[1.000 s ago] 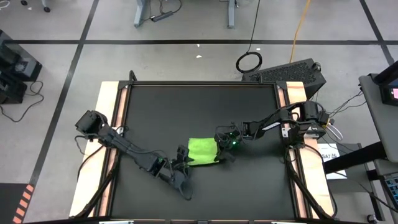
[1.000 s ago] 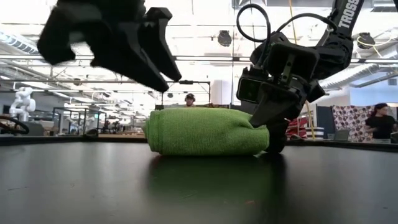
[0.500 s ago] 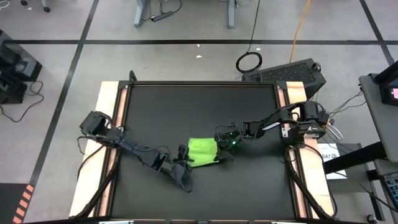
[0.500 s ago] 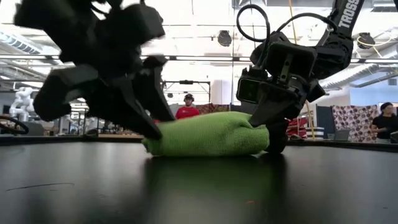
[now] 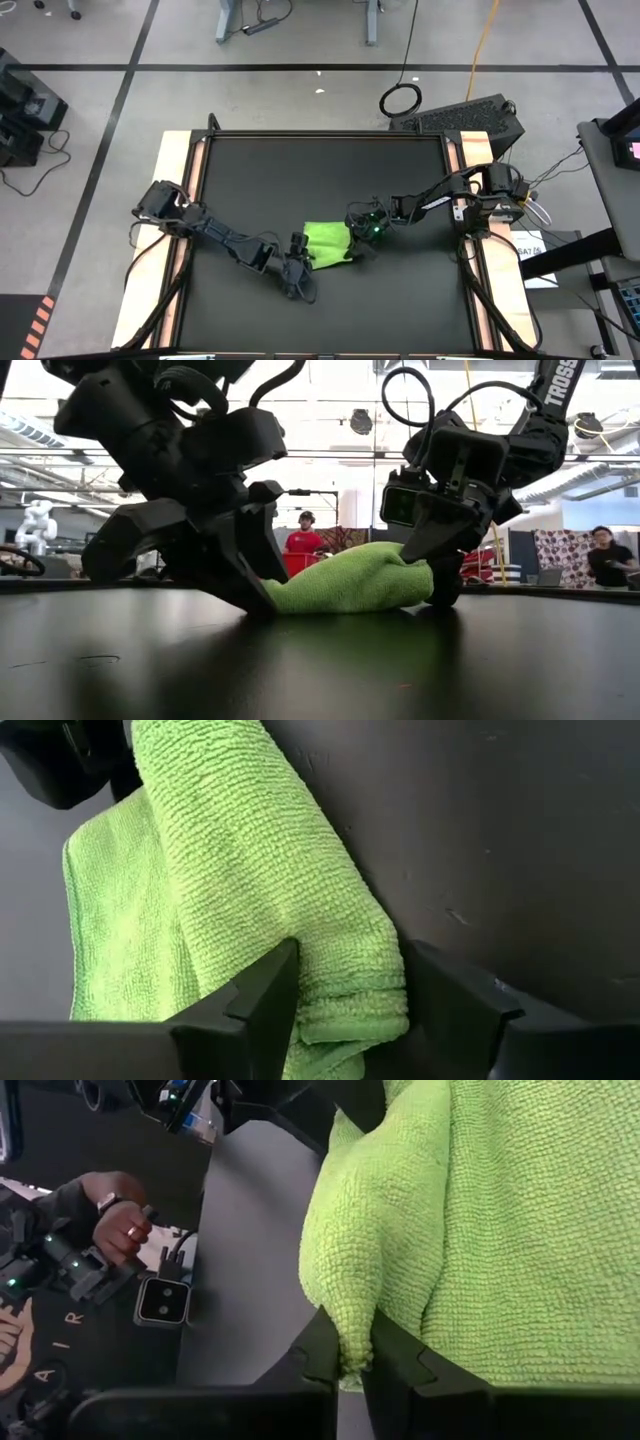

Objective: Roll towel into tight, uniform cylinder
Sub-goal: Roll the green towel

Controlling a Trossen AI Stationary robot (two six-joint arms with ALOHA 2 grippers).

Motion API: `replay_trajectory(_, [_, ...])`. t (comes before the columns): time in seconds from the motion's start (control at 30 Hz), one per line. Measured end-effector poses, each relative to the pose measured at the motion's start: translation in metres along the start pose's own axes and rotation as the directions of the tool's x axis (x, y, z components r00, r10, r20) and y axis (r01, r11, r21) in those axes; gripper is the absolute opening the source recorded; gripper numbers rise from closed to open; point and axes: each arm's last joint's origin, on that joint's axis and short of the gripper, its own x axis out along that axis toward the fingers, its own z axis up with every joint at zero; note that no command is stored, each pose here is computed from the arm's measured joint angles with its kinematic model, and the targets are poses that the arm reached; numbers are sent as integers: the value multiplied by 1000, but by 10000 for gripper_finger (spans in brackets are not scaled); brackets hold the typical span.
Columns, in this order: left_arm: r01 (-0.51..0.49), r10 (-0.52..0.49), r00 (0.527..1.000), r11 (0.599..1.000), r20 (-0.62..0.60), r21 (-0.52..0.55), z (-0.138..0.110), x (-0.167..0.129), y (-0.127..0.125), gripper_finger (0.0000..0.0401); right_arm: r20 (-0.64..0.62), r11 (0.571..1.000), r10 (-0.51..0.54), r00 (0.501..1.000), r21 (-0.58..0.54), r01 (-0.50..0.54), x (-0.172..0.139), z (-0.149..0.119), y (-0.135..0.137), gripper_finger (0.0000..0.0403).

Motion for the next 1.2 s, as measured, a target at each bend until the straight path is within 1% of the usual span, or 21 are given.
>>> replay_trajectory(0.07, [-7,7,1000,1000,-3,-3,0,1,1,173,3,1000,10,1000,-12,-10,0,0,1,23])
replay_trajectory(0.17, [-12,12,1000,1000,-12,-6,-2,2,5,125,9,998,36,999,-56,-35,-4,3,7,39])
replay_trajectory(0.27, [-16,16,1000,1000,-24,-1,-3,4,7,63,-2,995,61,998,-79,-61,-11,3,17,71])
replay_trajectory(0.33, [-19,20,999,1000,-29,23,-4,3,7,25,0,991,73,997,-108,-73,-18,5,27,100])
replay_trajectory(0.4, [-16,16,999,1000,-29,27,-4,4,7,14,-10,989,67,998,-132,-68,-27,5,35,131])
replay_trajectory(0.53, [17,-17,1000,1000,-20,7,-4,5,11,17,-50,986,7,999,-168,-15,-43,-3,49,191])
replay_trajectory(0.63, [93,-93,996,995,14,-20,-3,7,16,17,-34,960,-39,999,-279,28,-49,-9,66,220])
replay_trajectory(0.73, [194,-190,980,978,60,-73,-2,10,25,17,20,905,-71,997,-419,73,-50,-16,86,230])
replay_trajectory(0.8, [254,-246,966,961,85,-108,-2,12,31,17,72,860,-95,993,-496,118,-48,-21,100,229])
replay_trajectory(0.9, [317,-303,947,936,106,-156,-4,15,41,17,129,782,-141,981,-594,191,-43,-32,116,224])
replay_trajectory(0.97, [355,-336,934,915,124,-192,-5,16,47,17,154,723,-174,973,-651,232,-38,-41,124,221])
replay_trajectory(1.07, [410,-381,911,878,155,-246,-7,19,57,17,192,627,-254,948,-714,313,-29,-55,130,217])
replay_trajectory(1.2, [480,-435,877,819,205,-316,-10,21,71,17,262,493,-381,886,-753,435,-17,-68,127,216])
